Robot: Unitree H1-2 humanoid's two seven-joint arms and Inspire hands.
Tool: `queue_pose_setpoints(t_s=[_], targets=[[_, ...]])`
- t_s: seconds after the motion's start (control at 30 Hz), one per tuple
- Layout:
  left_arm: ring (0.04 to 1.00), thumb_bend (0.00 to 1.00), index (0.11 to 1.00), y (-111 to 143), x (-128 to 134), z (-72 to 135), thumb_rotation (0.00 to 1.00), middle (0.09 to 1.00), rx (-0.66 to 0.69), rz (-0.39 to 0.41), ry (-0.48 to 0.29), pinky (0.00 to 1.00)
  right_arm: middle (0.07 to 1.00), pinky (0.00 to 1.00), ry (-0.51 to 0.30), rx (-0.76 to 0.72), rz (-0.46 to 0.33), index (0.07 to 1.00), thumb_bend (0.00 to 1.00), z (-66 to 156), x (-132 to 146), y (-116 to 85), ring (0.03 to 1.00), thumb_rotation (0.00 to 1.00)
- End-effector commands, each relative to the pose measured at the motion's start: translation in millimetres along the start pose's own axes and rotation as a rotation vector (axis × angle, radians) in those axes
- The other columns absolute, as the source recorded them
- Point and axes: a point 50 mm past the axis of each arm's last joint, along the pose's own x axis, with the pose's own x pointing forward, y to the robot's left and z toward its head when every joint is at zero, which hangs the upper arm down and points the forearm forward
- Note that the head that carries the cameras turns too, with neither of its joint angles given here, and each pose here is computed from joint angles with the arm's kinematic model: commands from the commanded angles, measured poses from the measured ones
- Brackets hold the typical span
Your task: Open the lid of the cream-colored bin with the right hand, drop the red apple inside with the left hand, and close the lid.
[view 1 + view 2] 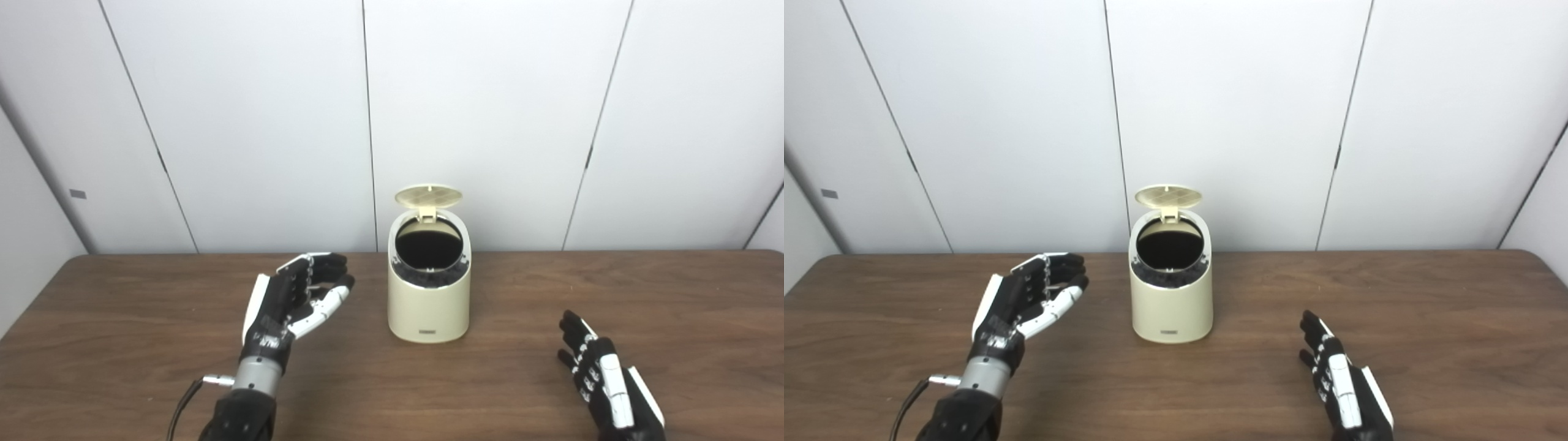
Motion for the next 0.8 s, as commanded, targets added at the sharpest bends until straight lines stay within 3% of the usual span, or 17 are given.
queue_pose_setpoints(t_s=[0.0, 0.1, 0.17, 0.23, 0.53, 0.77], targets=[[0.883, 0.46, 0.961, 4, -6, 7, 0.77, 0.94, -0.044, -0.032, -0.074, 0.86, 0.969, 1.0, -0.105, -0.035, 0.025, 0.909, 0.67, 33, 20, 8, 0.999, 0.96], [0.976, 0.48, 0.996, 11, -22, -9, 0.85, 0.994, -0.102, -0.047, -0.042, 0.97, 0.967, 1.0, -0.134, -0.107, 0.046, 0.902, 0.71, 51, 32, 14, 1.0, 0.95], [0.995, 0.52, 1.0, 14, -34, -18, 0.95, 0.999, -0.124, -0.057, -0.014, 0.99, 0.967, 1.0, -0.165, -0.164, 0.067, 0.906, 0.71, 66, 43, 17, 1.0, 0.98], [0.999, 0.55, 1.0, 16, -44, -28, 0.99, 1.0, -0.138, -0.054, 0.003, 1.0, 0.962, 1.0, -0.193, -0.195, 0.085, 0.902, 0.69, 80, 53, 19, 1.0, 0.98], [1.0, 0.55, 1.0, 16, -68, -64, 1.0, 1.0, -0.131, -0.015, 0.029, 1.0, 0.974, 1.0, -0.33, -0.335, 0.141, 0.929, 0.64, 137, 109, 37, 1.0, 0.98], [1.0, 0.53, 1.0, 14, -71, -73, 1.0, 1.0, -0.123, -0.014, 0.043, 1.0, 0.952, 0.97, -0.384, -0.442, 0.142, 0.904, 0.62, 169, 140, 50, 0.974, 0.97]])
